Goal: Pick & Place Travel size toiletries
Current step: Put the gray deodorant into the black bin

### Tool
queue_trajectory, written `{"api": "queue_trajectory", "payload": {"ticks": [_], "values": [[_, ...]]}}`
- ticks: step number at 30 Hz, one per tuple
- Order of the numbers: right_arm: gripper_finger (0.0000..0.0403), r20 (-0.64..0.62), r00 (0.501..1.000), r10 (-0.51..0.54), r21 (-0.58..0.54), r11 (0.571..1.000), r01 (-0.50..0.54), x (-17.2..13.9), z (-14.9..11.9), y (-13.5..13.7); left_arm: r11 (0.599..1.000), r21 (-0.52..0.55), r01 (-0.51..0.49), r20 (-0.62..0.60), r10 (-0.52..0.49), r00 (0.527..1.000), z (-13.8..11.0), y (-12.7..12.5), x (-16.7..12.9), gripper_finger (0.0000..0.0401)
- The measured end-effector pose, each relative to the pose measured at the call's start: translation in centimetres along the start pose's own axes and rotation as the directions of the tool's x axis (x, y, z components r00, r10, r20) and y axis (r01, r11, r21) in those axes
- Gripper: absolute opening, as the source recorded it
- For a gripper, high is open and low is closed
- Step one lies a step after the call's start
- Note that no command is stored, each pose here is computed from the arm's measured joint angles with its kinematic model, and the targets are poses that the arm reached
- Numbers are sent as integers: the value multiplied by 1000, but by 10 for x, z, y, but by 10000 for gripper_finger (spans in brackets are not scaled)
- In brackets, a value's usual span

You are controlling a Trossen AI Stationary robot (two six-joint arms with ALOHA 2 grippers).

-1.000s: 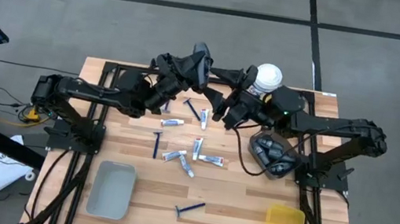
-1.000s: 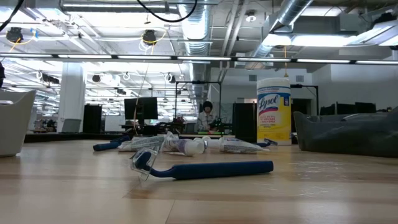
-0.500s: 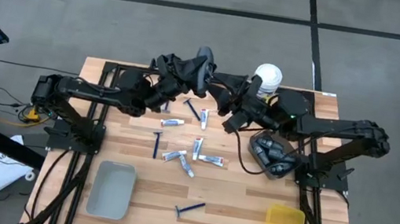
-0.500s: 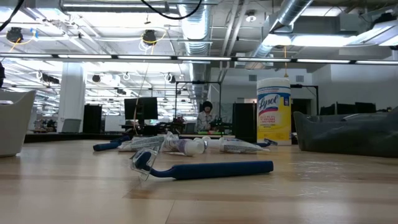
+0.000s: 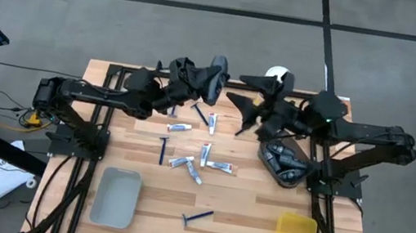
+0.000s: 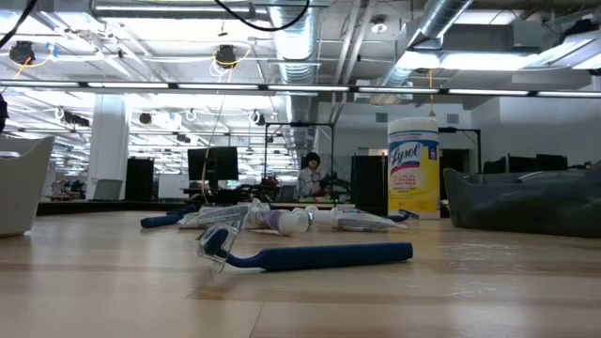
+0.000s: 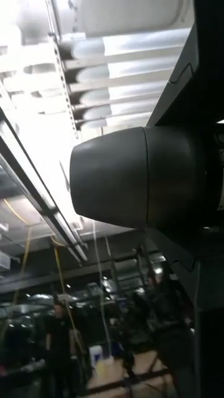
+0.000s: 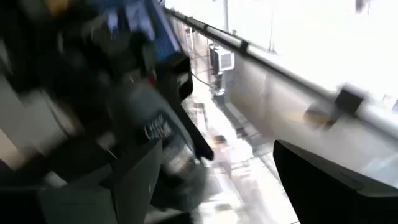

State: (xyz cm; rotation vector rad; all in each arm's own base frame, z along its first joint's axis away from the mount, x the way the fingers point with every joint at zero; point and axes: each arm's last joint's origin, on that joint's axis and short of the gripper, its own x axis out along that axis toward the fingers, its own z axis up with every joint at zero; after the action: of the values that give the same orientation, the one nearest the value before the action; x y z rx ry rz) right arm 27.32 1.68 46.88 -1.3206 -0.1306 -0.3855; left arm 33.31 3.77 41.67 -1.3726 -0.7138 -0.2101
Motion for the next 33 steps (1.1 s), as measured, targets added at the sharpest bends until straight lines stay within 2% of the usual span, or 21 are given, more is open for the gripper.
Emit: {"api": "queue_trajectory", "payload": {"ticks": [2,4,7,9,12,16,21,26,31,33], "values": [[301,-1,1000,5,177,984,-5,-6,-1,-5,999,34,0,8,0,1000,4,1,1,207],[301,-2,1000,7,334,943,-6,-11,-2,-10,997,74,-4,16,3,1000,7,1,1,207],[301,-13,1000,26,490,871,-17,-18,-5,-16,994,108,7,-13,-5,1000,12,2,2,207],[301,-24,999,38,548,836,-19,-23,-8,-21,993,116,16,-61,-9,998,14,2,3,207],[301,-23,995,96,604,794,-63,-30,-13,-30,991,128,26,-152,-6,988,16,4,3,207],[301,60,971,230,694,690,-206,-33,-22,-43,989,134,63,-313,-18,950,20,5,3,207],[301,142,917,372,734,582,-349,-27,-29,-47,992,122,29,-496,35,867,18,12,1,208],[301,170,866,469,751,508,-423,-11,-29,-39,991,120,-55,-630,119,768,13,23,-3,208],[301,209,820,533,764,435,-477,2,-28,-31,988,152,-33,-706,132,696,11,26,-6,208],[301,229,791,567,772,389,-502,5,-28,-26,987,158,-9,-732,123,670,10,26,-7,208]]}}
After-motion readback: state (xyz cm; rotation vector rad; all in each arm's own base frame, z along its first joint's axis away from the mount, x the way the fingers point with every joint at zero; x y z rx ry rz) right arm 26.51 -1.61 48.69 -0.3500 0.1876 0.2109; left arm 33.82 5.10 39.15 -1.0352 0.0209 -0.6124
